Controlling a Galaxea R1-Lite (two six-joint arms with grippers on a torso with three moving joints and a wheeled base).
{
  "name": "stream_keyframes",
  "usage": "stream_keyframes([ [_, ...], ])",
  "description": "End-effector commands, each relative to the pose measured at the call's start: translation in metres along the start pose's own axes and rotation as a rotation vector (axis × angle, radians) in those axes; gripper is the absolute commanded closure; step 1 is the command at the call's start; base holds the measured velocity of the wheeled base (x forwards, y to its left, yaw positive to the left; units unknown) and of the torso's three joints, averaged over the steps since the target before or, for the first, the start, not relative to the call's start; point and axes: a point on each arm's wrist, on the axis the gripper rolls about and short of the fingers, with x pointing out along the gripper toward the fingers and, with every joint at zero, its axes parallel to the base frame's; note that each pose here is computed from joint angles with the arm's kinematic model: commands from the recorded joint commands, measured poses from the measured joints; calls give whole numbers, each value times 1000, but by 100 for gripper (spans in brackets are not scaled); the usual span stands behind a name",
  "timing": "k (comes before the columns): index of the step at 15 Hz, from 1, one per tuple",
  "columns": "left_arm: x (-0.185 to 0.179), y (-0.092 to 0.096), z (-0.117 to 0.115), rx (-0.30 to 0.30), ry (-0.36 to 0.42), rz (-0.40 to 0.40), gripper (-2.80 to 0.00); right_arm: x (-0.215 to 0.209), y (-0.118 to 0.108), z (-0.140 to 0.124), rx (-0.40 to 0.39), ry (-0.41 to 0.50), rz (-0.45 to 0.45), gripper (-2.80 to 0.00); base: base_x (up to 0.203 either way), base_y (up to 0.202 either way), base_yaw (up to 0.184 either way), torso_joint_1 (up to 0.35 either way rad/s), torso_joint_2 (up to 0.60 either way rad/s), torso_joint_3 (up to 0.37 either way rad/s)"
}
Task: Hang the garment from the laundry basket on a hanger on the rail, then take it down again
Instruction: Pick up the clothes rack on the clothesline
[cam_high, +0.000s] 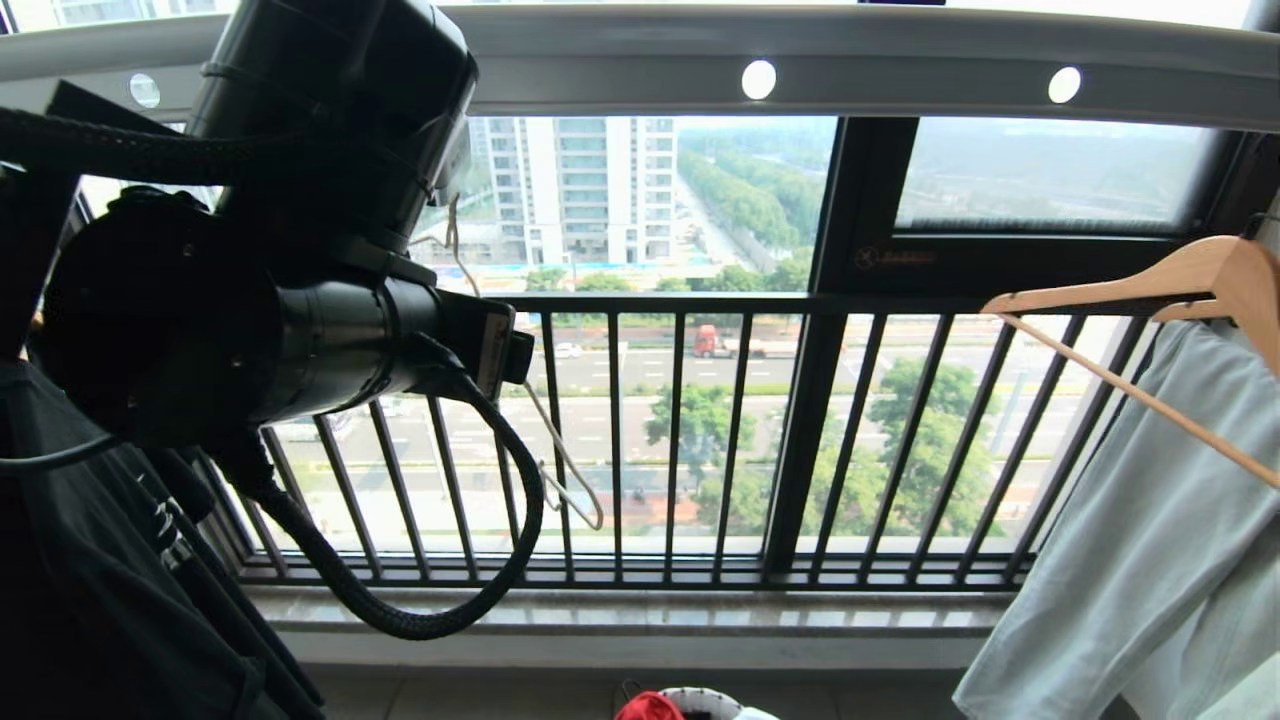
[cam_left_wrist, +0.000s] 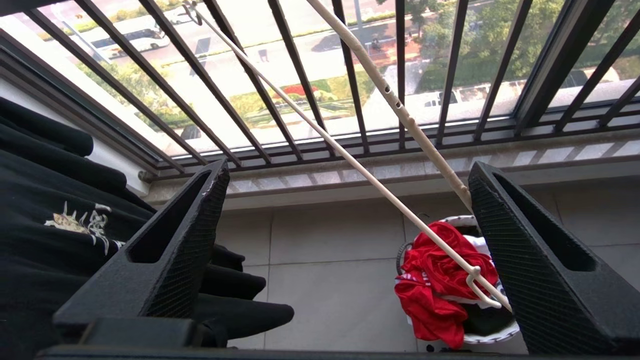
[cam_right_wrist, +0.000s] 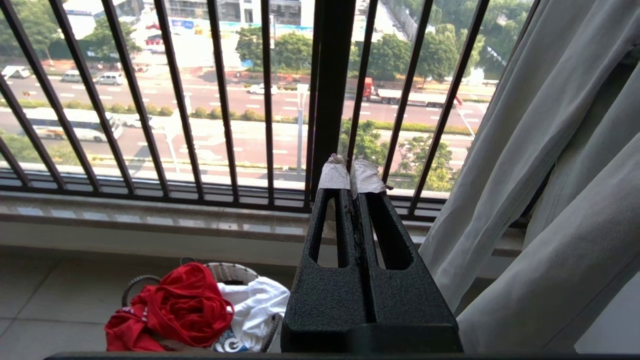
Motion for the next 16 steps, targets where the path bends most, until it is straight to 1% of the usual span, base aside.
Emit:
stream_keyframes([
  [1, -4, 4, 1, -8, -8, 3, -280, 0, 0, 0, -1, 2, 1, 0, 0, 0, 0, 0, 0, 0],
  [9, -6, 6, -1, -4, -6, 3, -280, 0, 0, 0, -1, 2, 1, 0, 0, 0, 0, 0, 0, 0],
  [11, -3, 4, -3, -1, 4, -1, -280, 0, 0, 0, -1, 2, 1, 0, 0, 0, 0, 0, 0, 0],
  [13, 9, -3, -10, 14, 39, 9, -280, 0, 0, 0, -1, 2, 1, 0, 0, 0, 0, 0, 0, 0],
  [14, 16, -9, -12, -12, 52, 8, -280, 0, 0, 0, -1, 1, 1, 0, 0, 0, 0, 0, 0, 0],
  [16, 18, -14, -4, -56, 41, -57, -280, 0, 0, 0, -1, 1, 2, 0, 0, 0, 0, 0, 0, 0],
])
